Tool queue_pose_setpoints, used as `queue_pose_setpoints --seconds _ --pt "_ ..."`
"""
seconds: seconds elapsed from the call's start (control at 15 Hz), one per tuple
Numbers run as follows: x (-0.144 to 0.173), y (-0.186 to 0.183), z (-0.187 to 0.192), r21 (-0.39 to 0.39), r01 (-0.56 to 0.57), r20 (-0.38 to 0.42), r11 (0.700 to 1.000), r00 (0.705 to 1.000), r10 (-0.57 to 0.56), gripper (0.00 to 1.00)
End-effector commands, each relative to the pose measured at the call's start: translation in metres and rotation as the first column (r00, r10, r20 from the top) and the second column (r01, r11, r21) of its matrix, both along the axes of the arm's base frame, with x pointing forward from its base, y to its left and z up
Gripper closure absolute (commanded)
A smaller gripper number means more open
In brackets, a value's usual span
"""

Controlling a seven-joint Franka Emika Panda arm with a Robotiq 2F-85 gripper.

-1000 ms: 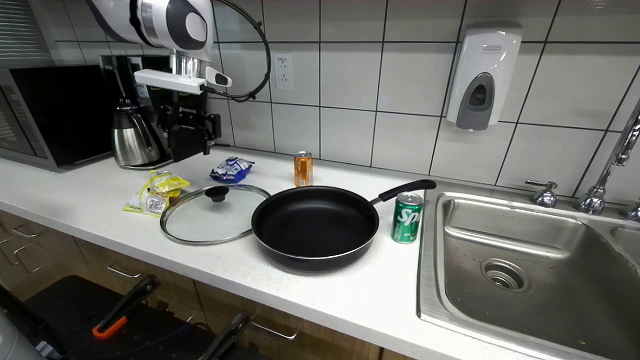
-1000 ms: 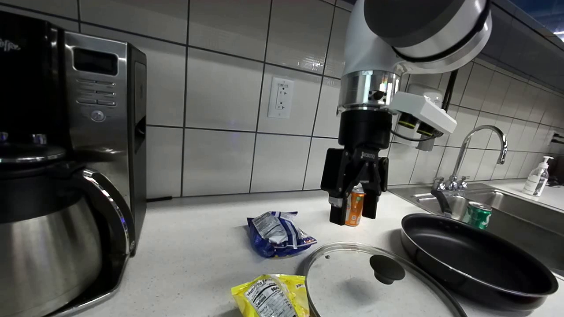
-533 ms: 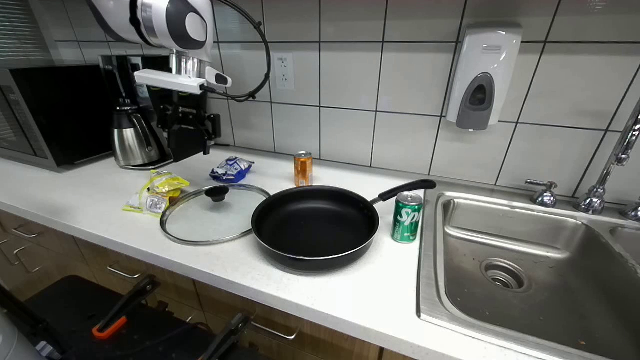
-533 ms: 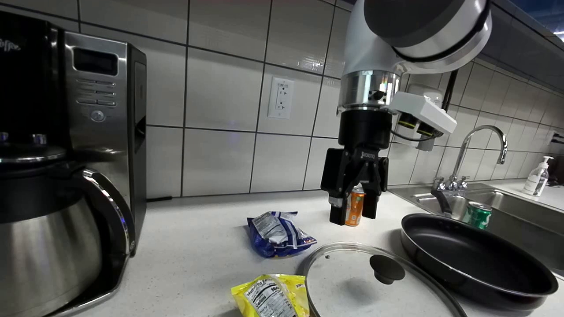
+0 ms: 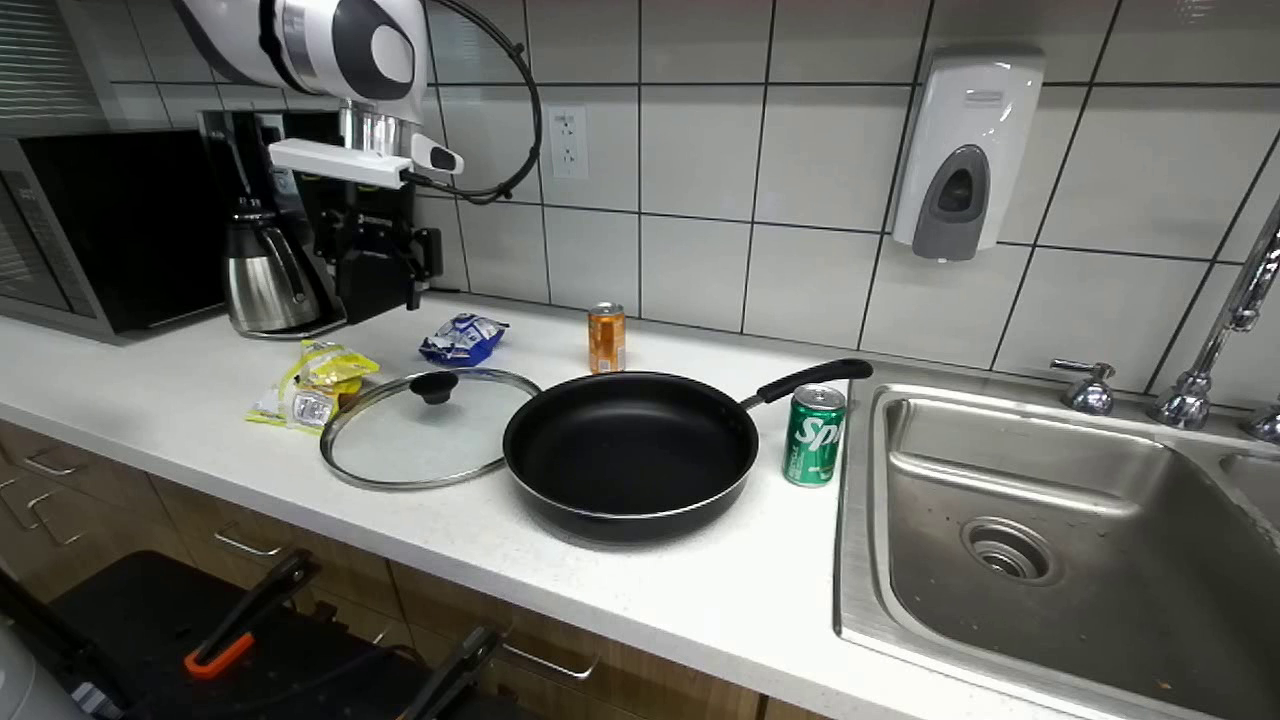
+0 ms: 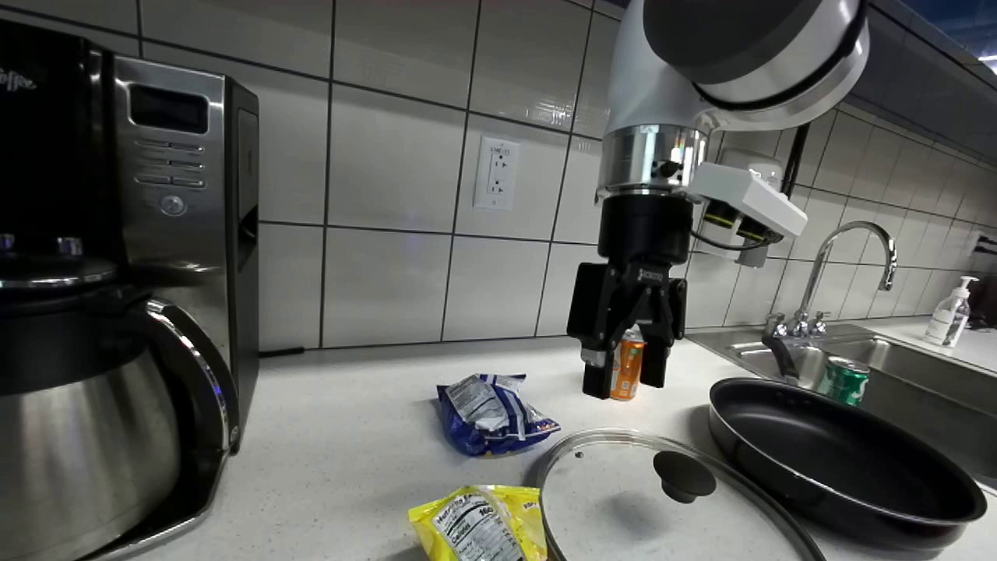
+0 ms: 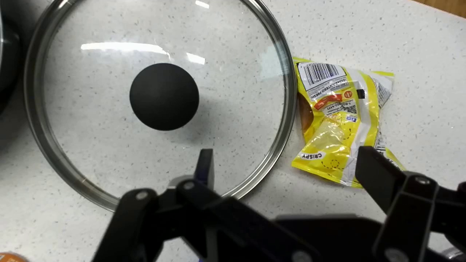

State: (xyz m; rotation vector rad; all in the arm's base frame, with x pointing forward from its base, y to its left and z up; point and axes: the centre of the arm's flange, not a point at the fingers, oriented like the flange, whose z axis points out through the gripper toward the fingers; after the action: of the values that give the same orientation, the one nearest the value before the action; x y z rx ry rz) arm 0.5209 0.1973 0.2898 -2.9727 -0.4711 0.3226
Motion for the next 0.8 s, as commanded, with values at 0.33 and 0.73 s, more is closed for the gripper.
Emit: queue_pose_setpoints --seconds 0.33,0.73 --pt "0.036 -0.006 -0.035 -0.177 0.097 0.173 0.979 0.983 -0.066 0.0" --pt "0.058 0.005 -0.061 -0.221 0.124 0.327 0.967 0.944 -0.046 0.0"
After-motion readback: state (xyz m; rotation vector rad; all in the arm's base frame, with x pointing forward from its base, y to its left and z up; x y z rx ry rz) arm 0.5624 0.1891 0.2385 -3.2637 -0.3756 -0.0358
